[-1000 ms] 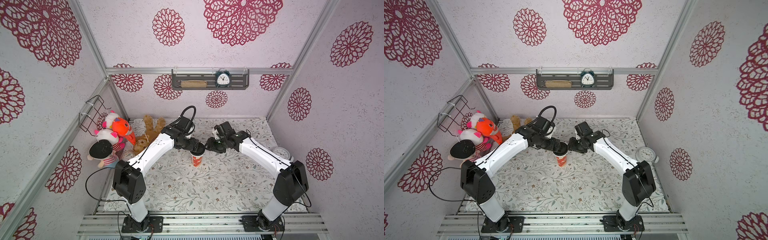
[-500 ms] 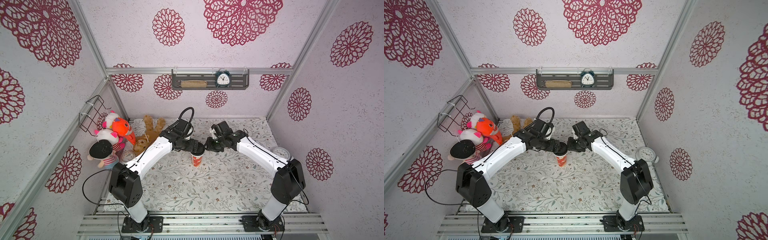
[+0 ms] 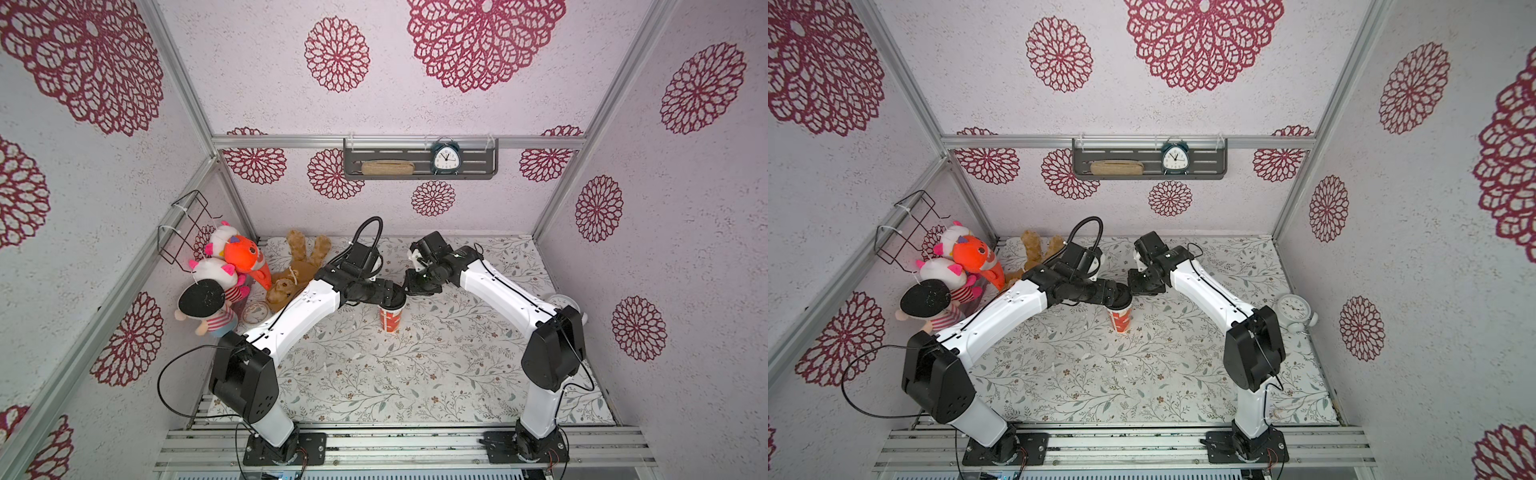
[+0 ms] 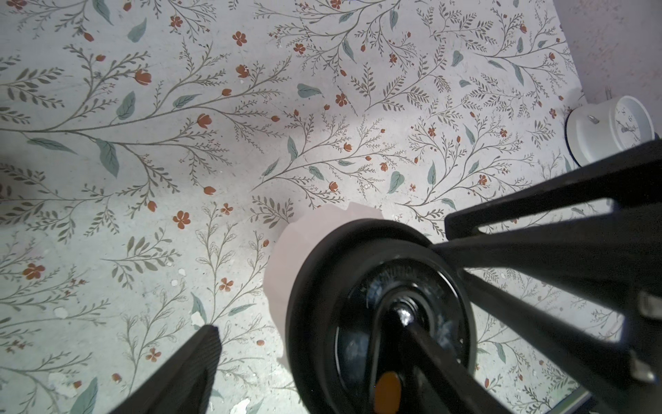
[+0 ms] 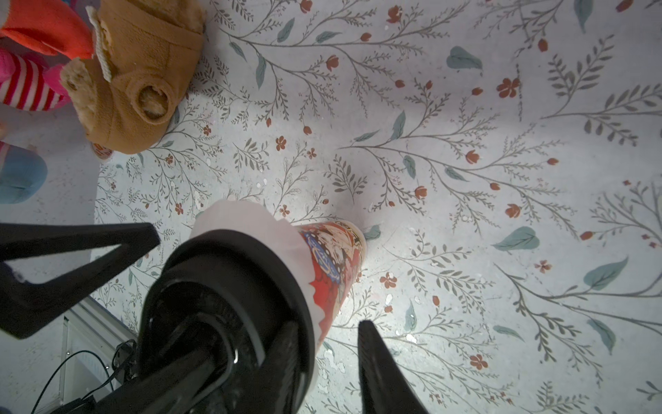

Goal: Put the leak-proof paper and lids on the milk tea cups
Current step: Secure the cup lid on the cup.

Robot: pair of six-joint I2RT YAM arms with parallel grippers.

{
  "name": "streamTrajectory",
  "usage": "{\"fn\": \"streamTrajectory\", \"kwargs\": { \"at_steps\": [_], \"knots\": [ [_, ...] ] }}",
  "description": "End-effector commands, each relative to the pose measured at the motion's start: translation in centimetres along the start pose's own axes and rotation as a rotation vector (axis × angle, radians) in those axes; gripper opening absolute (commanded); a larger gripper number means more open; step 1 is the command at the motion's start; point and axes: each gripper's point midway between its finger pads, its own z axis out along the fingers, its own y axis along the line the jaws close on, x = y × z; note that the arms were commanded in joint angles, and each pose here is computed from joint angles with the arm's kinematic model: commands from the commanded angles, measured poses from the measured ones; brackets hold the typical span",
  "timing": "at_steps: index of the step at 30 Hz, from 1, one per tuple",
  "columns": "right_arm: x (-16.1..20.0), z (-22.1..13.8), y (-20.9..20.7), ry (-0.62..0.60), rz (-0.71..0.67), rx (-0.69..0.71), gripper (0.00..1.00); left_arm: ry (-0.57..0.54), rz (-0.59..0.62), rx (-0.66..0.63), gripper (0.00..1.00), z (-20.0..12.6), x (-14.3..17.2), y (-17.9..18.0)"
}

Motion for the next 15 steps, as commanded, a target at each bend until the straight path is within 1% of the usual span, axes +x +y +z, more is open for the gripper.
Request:
{"fn": "streamTrajectory", "kwargs": {
  "at_steps": [1,7,9,12,15],
  "knots": [
    [1.0,2.4,-1.6,0.060,-0.016,0.083,0.32,0.387,0.027,-0.146,0.83,2.2,10.4,3.7],
    [-2.6,-1.7,1.4,-0.083,-0.032,-0.004,0.41,0.405,-0.006,-0.173,0.83,2.6,10.4,4.4],
    [-3.7,-3.3,2.0,-0.132,-0.031,-0.019,0.42,0.407,-0.022,-0.179,0.83,2.8,10.3,4.6],
    [-4.5,-5.0,2.3,-0.185,-0.014,-0.019,0.42,0.411,-0.042,-0.186,0.83,2.8,10.3,4.9],
    [-3.9,-5.9,2.0,-0.202,0.035,-0.021,0.42,0.410,-0.057,-0.191,0.83,2.7,10.3,5.2]
  ]
}}
